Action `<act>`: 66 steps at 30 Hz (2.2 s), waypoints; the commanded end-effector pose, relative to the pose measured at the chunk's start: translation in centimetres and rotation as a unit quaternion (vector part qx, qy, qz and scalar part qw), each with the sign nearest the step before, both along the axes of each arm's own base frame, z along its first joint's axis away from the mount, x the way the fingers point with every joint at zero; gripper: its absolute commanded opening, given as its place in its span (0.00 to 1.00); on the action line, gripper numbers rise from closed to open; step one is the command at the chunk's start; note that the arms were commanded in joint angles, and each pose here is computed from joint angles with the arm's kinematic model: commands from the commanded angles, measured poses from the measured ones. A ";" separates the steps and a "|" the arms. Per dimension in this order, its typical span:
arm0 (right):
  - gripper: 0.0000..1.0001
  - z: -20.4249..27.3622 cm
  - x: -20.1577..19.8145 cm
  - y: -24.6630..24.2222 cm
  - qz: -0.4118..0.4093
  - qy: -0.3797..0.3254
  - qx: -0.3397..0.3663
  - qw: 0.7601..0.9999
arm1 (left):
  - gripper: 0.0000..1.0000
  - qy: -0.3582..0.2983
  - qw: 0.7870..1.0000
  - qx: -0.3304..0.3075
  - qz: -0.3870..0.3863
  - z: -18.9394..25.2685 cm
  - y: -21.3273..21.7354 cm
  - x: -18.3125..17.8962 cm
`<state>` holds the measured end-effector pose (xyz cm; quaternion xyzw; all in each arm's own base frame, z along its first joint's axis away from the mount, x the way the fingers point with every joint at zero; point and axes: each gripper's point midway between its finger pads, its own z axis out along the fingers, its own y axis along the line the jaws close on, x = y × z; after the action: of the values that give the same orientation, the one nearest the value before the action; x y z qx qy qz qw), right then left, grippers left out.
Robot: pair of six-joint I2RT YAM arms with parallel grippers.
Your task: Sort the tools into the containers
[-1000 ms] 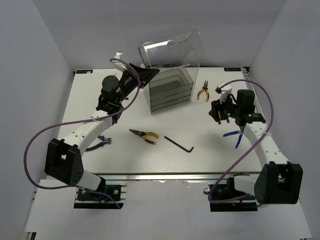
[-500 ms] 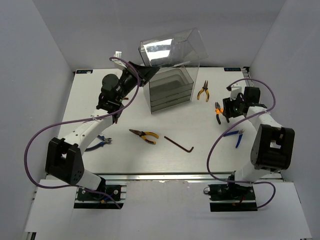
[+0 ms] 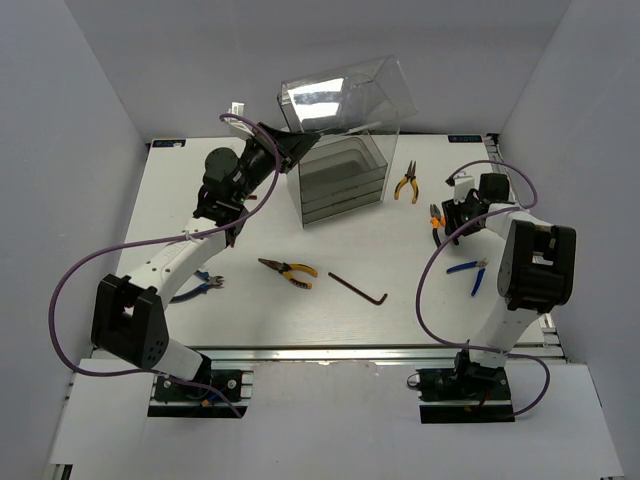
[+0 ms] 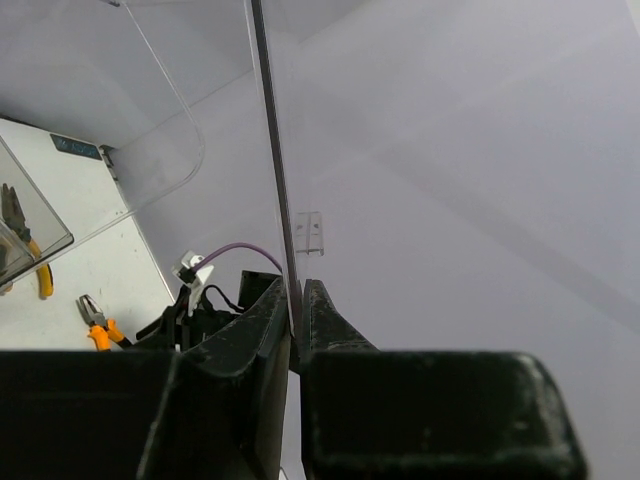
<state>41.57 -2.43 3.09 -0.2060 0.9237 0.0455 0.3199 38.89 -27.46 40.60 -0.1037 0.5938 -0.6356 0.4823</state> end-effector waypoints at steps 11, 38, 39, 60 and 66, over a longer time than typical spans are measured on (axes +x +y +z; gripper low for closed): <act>0.25 -2.6 -0.2 -0.8 0.021 0.005 -0.035 0.999 | 0.15 -0.055 0.998 -0.022 0.010 4.2 0.7 -1.0; 0.00 24.4 -2.1 21.5 0.386 -0.434 -0.098 0.808 | 0.15 -0.063 0.997 -0.042 0.015 5.6 1.6 -2.2; 0.00 24.5 -2.4 22.3 0.394 -0.435 -0.094 0.804 | 0.15 -0.063 0.997 -0.042 0.015 5.6 1.6 -2.1; 0.00 29.4 7.9 29.8 0.387 -0.593 -0.275 0.651 | 0.15 -0.066 0.996 -0.060 0.016 6.6 1.8 -2.2; 0.00 28.6 10.1 30.5 0.357 -0.610 -0.288 0.646 | 0.15 -0.063 0.996 -0.061 0.015 6.4 1.8 -2.3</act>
<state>50.56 27.80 25.34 -0.6380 0.3882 -0.1949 0.6359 39.00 -27.08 41.32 -0.1271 0.5827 -0.6455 0.4772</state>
